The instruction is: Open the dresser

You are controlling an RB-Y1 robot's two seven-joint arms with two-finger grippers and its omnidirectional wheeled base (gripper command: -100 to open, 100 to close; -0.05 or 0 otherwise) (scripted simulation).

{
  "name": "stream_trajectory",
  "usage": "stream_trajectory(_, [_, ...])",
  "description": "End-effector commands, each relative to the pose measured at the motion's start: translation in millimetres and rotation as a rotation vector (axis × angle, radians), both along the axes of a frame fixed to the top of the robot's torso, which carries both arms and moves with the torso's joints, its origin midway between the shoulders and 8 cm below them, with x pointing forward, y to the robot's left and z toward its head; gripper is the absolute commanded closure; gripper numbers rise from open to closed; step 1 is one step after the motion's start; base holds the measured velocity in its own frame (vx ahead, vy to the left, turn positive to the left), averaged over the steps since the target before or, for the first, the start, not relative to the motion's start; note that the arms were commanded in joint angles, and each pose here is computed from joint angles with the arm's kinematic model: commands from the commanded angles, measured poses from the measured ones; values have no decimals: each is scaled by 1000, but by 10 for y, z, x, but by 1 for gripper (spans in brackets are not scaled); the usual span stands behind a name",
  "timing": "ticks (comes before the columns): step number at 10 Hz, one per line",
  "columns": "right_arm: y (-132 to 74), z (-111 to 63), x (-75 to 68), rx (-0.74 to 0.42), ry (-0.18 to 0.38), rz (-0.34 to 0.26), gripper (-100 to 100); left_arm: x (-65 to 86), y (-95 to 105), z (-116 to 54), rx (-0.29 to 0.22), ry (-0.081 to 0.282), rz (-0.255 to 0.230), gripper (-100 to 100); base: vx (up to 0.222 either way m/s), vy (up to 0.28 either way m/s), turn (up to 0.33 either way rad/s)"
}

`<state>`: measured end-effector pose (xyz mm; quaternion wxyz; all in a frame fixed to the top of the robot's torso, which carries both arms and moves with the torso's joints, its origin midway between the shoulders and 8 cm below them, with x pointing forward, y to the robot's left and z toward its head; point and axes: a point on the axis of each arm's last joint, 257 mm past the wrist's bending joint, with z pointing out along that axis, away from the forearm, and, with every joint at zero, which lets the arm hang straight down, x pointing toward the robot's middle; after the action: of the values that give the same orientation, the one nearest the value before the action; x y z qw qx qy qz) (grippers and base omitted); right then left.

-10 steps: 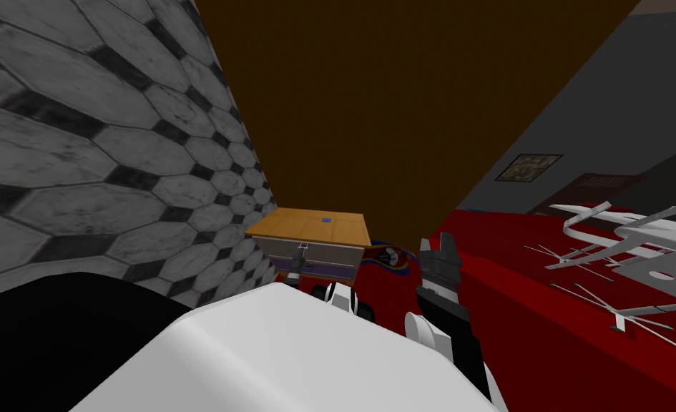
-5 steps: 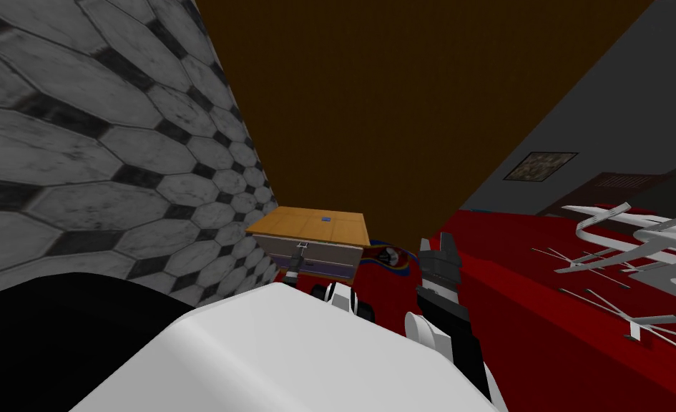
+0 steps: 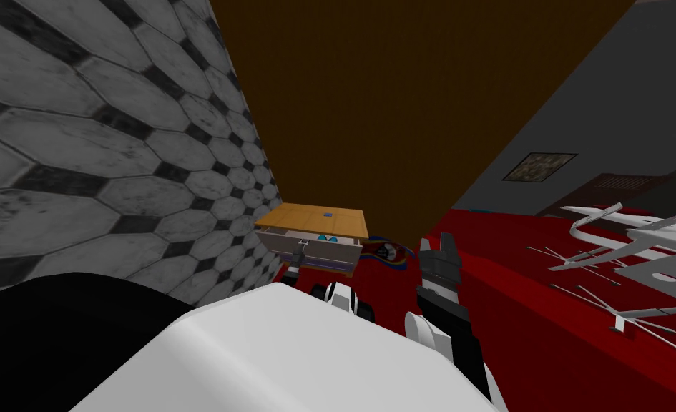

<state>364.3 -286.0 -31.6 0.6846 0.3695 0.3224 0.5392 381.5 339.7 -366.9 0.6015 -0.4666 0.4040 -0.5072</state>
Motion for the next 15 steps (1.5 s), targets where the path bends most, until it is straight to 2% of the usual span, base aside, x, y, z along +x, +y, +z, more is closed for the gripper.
stream_trajectory(1, [0,0,0,0,0,0,0,93,-25,-17,-7,16,-16,100,-119,-34,19])
stream_trajectory(3, [-1,-1,-1,0,0,0,0,73,21,-28,-6,22,-7,100,-37,-8,6])
stream_trajectory(7, [0,0,0,0,0,0,0,70,-16,-20,-7,18,-26,100,-165,-34,23])
stream_trajectory(8, [0,0,0,0,0,0,0,74,36,-3,-3,14,-17,100,-84,-21,18])
stream_trajectory(9, [-1,-1,0,0,0,0,0,278,104,65,-4,18,-21,-100,-96,-32,31])
stream_trajectory(10, [0,-1,0,0,0,0,0,215,115,-28,-6,41,-16,-100,-92,-32,4])
stream_trajectory(11, [-1,-1,-1,0,0,0,0,264,109,27,-5,29,-19,-100,-40,-16,2])
stream_trajectory(12, [-1,-1,-1,0,0,0,0,390,137,104,-5,21,-22,-100,-36,-22,21])
stream_trajectory(13, [-1,-1,-1,0,0,0,0,390,137,104,-5,21,-22,-100,-34,-15,1])
stream_trajectory(15, [-1,-1,-1,0,0,0,0,608,198,205,-5,21,-25,-100,-64,-23,12])
